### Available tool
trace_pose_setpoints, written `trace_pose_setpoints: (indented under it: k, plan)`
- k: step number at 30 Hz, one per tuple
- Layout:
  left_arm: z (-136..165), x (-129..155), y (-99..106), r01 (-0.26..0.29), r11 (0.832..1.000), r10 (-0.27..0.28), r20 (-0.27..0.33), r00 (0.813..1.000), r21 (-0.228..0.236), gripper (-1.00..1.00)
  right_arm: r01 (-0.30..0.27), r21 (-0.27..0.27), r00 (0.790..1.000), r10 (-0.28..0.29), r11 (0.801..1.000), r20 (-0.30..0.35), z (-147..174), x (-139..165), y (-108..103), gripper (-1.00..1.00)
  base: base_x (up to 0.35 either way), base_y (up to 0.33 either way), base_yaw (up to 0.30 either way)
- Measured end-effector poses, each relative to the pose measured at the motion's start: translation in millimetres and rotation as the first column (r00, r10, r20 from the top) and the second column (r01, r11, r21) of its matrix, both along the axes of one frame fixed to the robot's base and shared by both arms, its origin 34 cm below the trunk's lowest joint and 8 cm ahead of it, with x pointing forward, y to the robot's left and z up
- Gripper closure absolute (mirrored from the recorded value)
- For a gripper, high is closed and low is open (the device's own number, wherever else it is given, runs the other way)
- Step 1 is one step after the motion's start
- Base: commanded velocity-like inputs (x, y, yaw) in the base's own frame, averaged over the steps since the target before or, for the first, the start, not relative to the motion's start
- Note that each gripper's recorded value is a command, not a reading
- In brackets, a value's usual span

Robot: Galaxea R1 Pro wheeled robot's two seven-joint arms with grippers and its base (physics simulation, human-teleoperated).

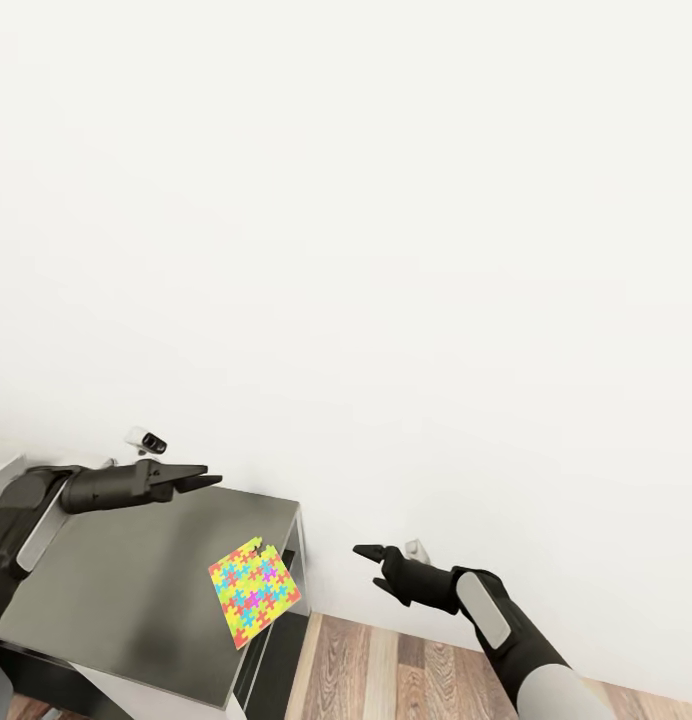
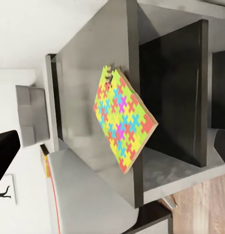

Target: Put all the toys in the child's room - the three board games (two on the bed and one on the table), the two jigsaw puzzles on the table, and the tennis ball on the table - inside the toy box on the table in the child's room.

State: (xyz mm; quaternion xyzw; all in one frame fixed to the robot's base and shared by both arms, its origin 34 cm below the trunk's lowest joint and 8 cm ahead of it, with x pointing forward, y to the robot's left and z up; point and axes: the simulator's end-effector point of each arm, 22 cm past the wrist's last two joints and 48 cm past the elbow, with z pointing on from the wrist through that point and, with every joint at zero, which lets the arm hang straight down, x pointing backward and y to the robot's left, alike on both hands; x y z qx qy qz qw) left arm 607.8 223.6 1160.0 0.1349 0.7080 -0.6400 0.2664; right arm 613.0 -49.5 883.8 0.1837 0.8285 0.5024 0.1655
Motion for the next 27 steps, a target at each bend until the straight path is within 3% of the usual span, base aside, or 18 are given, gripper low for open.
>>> trace_pose_setpoints:
  k: [20,27]
  plan:
    - [-11.0,7.8,22.4,-0.026,0.999,0.026,0.004,1.0,0.039,-1.0,0.011,0.013,1.0,-0.011,1.0,0.019,-7.2,10.9,13.2,-1.0,0.0,0.0,0.0]
    - [-16.4,10.1,26.3,-0.029,0.999,0.029,0.004,1.0,0.046,-1.0,0.058,-0.011,0.995,-0.057,0.998,0.077,-10.6,26.2,8.1,-1.0,0.0,0.0,0.0]
